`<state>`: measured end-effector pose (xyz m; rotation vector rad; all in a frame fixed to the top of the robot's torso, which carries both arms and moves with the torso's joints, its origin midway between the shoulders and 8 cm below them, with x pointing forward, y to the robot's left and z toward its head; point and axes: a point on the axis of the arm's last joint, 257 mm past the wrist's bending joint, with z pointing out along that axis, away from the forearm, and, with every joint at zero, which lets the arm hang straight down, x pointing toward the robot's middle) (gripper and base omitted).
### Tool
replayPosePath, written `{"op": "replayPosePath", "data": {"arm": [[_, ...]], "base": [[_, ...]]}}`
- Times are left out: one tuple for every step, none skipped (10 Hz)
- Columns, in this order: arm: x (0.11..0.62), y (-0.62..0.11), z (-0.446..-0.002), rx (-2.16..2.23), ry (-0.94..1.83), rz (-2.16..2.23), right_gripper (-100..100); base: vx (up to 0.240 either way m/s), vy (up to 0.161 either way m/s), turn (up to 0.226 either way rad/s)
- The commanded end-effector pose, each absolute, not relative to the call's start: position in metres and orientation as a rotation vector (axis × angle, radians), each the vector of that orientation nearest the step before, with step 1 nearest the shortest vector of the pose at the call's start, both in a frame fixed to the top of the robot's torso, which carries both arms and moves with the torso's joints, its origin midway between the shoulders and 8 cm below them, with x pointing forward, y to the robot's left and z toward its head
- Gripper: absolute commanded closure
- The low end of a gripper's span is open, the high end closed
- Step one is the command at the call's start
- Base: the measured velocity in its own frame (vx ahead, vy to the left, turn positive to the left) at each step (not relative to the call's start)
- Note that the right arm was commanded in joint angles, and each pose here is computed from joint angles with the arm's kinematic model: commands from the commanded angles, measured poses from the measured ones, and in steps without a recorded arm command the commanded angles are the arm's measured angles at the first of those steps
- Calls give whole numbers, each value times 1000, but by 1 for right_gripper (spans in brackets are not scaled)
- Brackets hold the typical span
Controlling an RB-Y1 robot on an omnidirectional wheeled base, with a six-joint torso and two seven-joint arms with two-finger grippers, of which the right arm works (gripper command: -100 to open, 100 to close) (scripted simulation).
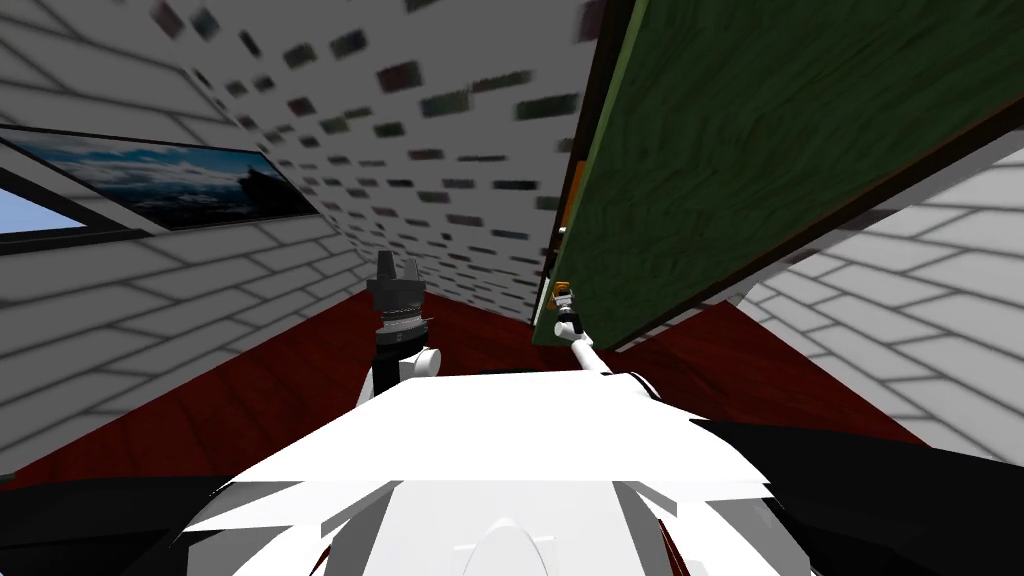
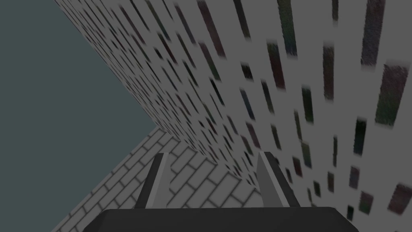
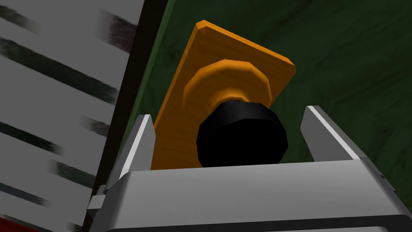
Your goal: Pull the door open
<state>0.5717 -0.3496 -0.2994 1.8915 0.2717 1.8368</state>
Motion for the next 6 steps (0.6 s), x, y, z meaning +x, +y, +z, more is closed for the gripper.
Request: {"op": "replayPosePath", "data": {"arm": [[573, -342, -298, 1932, 199, 1888, -100], [573, -337, -298, 1956, 154, 1917, -100], [574, -332, -297, 1978, 109, 1945, -100], [574, -327, -297, 2000, 64, 1972, -100], [574, -323, -297, 2021, 20, 1998, -100], [575, -318, -297, 2040, -23, 2021, -100]], "base": [[-87, 2, -3], [-91, -20, 4], [-87, -39, 13], [-99, -48, 16], [-109, -48, 13], [-98, -39, 11]]}}
